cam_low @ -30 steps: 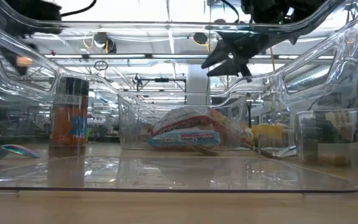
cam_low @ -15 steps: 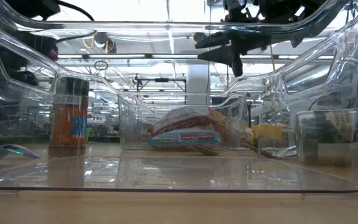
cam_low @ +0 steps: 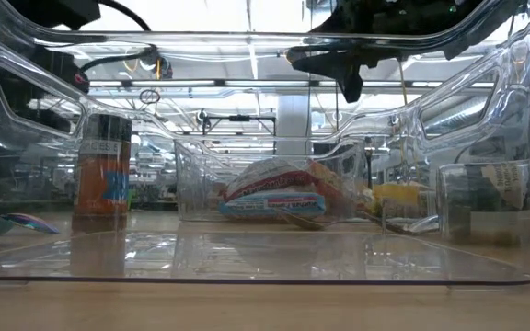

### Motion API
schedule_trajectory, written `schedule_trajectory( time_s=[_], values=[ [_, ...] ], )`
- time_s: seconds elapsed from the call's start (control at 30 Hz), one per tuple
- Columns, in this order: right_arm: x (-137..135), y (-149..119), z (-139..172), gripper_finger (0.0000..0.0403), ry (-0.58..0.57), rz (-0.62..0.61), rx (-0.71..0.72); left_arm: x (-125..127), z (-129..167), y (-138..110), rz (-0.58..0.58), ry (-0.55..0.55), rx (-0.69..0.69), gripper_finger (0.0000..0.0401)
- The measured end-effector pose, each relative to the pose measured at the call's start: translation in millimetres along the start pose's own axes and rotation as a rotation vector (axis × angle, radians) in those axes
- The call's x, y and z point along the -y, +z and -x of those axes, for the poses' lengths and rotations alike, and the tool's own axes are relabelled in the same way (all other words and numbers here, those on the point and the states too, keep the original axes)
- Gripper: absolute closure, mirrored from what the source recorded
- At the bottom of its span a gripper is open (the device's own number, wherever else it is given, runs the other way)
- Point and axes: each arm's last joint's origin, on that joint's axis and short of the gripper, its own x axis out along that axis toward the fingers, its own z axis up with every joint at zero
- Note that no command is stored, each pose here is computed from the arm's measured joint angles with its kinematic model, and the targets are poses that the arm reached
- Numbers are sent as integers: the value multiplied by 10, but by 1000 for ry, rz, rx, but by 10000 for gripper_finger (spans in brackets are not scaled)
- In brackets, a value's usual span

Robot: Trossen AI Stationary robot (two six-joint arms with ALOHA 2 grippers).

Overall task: Pick & Place Food Item
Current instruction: Put the middle purple spoon into the bottom transparent bin

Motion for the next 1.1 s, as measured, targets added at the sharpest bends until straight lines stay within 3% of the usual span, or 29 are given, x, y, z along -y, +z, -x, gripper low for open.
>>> schedule_trajectory(
  time_s=[0.2, 0.33, 0.6, 1.1],
  values=[
    [25, 13, 1, 273, -34, 2, 17, 59, -77, -4, -129, 27, -42, 148],
    [45, 21, 2, 273, -40, 1, 19, 53, -113, 12, -135, 64, -30, 148],
    [94, 44, 4, 273, -58, 2, 27, 63, -219, 46, -110, 13, 57, 148],
    [126, 57, 7, 273, -66, 0, 30, 166, -353, -131, -183, 90, 19, 148]
  ],
)
